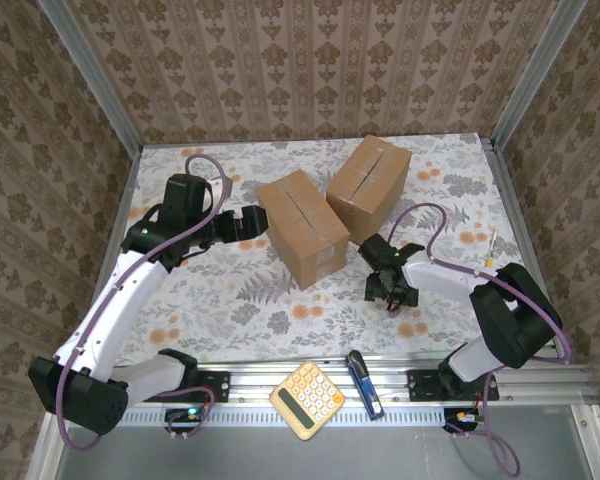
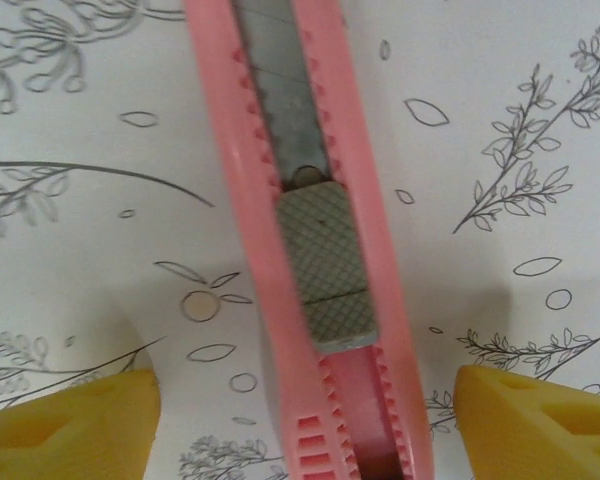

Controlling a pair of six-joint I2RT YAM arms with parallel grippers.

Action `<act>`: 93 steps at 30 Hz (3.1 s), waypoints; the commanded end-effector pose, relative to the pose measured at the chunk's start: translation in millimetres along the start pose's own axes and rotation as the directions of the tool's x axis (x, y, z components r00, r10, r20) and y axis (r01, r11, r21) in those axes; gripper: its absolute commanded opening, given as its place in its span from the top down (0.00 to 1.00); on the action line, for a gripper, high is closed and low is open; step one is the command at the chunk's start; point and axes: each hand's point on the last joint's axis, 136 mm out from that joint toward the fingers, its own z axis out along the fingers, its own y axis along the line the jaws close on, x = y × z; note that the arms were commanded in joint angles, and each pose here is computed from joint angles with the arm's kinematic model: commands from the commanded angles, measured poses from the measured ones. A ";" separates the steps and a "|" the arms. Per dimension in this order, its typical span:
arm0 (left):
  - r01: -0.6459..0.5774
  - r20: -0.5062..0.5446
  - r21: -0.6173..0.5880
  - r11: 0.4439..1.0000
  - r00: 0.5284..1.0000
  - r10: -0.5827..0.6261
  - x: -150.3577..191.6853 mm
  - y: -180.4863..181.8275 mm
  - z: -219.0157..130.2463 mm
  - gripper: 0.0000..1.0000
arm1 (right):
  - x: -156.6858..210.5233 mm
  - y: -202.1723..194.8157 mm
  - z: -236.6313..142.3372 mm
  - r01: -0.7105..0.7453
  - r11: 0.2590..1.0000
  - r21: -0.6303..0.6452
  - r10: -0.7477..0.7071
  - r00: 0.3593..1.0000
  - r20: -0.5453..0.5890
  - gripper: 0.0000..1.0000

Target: Unpack the express box

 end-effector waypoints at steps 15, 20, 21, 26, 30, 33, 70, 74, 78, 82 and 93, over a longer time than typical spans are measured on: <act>-0.017 0.021 0.016 1.000 1.000 0.017 -6.8 -8.3 -12.9 0.03 | 7.9 1.3 12.2 -0.072 0.995 -0.066 0.070 0.997 -0.027 0.55; -0.024 0.028 0.030 0.999 0.999 0.023 -7.9 -12.7 -16.1 0.04 | 7.4 1.2 11.3 -0.072 0.995 -0.068 0.071 0.997 -0.023 0.69; -0.028 0.030 0.035 0.999 0.999 0.026 -8.1 -14.4 -16.5 0.04 | 7.1 0.9 10.6 -0.072 0.995 -0.069 0.071 0.997 -0.020 0.71; -0.052 0.026 0.055 0.997 0.998 0.051 -5.1 -19.1 -13.5 0.03 | 4.7 -0.4 5.5 -0.066 0.995 -0.069 0.065 0.998 -0.006 0.76; -0.062 0.021 0.085 0.994 0.998 0.060 -5.4 -27.2 -8.3 0.04 | -2.0 -1.5 -9.3 -0.053 0.995 -0.079 0.055 0.998 0.029 0.77; -0.103 -0.003 0.127 0.987 0.995 0.104 -0.2 -45.2 -2.2 0.05 | -11.5 -2.2 -31.5 -0.034 0.994 -0.107 0.044 0.995 0.086 0.78; -0.187 -0.091 0.493 0.850 0.960 0.264 18.8 -204.1 88.8 0.22 | -44.2 82.8 -249.4 0.492 0.657 -0.571 -0.078 0.798 0.598 0.81; -0.185 -0.087 0.493 0.850 0.962 0.260 18.3 -203.7 88.4 0.33 | -47.4 86.6 -250.8 0.481 0.652 -0.586 -0.059 0.803 0.593 0.82; -0.177 -0.102 0.502 0.847 0.960 0.260 20.8 -205.0 90.1 0.44 | -48.4 92.5 -252.2 0.481 0.633 -0.607 -0.049 0.807 0.588 0.82; -0.172 -0.105 0.498 0.850 0.961 0.256 21.5 -203.6 92.7 0.52 | -47.8 97.6 -254.3 0.483 0.612 -0.626 -0.045 0.811 0.583 0.83; -0.169 -0.108 0.502 0.849 0.961 0.255 22.8 -202.9 93.8 0.96 | -48.4 103.5 -256.0 0.481 0.585 -0.653 -0.021 0.814 0.581 0.83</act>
